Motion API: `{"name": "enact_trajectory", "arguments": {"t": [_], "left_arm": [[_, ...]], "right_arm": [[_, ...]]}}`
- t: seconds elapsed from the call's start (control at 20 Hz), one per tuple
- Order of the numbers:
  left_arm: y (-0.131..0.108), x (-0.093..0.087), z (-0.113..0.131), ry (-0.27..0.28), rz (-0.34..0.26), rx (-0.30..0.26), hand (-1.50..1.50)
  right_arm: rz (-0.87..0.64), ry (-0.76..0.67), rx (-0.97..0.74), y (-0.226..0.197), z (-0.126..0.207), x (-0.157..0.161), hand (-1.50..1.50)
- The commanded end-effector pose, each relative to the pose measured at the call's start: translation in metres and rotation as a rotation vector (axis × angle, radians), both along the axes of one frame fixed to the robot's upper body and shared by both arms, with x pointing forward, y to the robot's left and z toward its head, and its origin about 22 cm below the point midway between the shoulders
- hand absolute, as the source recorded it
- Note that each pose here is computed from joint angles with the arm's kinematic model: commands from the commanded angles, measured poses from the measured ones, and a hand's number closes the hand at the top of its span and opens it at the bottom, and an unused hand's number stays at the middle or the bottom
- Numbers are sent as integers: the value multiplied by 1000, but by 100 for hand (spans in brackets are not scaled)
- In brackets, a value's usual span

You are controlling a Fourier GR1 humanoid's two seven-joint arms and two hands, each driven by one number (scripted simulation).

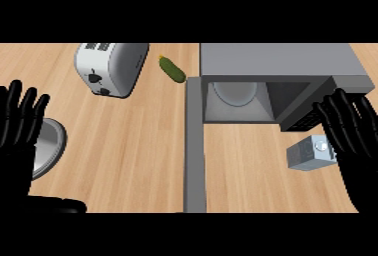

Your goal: Pick up the milk, place it into the microwave and close the microwave

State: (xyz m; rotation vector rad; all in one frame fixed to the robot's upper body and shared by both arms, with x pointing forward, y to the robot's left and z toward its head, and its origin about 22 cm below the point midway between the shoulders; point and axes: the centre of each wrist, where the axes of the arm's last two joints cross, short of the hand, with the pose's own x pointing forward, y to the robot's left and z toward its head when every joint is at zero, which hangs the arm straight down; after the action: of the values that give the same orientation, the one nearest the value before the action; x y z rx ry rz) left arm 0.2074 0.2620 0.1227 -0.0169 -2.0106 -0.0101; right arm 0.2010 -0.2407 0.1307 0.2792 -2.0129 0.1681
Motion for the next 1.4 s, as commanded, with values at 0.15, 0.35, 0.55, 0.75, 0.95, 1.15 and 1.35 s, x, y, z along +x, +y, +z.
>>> {"name": "enact_trajectory", "arguments": {"t": [0.15, 0.35, 0.55, 0.75, 0.95, 1.15, 1.35], "left_arm": [[6, -30, 7, 45, -15, -62, -150], [17, -38, -2, 47, -35, -60, -150], [41, -42, -20, 57, -29, -73, -150], [36, -50, -17, 62, -22, -57, -150], [38, -56, -13, 63, -43, -50, -150], [32, -76, -22, 61, -40, -69, -150], [44, -45, -22, 41, -32, -54, -150]], "right_arm": [[132, 45, 75, -10, 6, -18, -150], [63, 31, 57, -6, 12, -32, -150], [-42, 37, 30, -8, 6, -15, -150], [-97, 51, -5, -22, -2, -9, -150], [-126, 105, 3, -16, -14, -7, -150], [-160, 131, -6, -36, -37, 8, -150], [-211, 158, 1, -63, -65, 26, -150]]}}
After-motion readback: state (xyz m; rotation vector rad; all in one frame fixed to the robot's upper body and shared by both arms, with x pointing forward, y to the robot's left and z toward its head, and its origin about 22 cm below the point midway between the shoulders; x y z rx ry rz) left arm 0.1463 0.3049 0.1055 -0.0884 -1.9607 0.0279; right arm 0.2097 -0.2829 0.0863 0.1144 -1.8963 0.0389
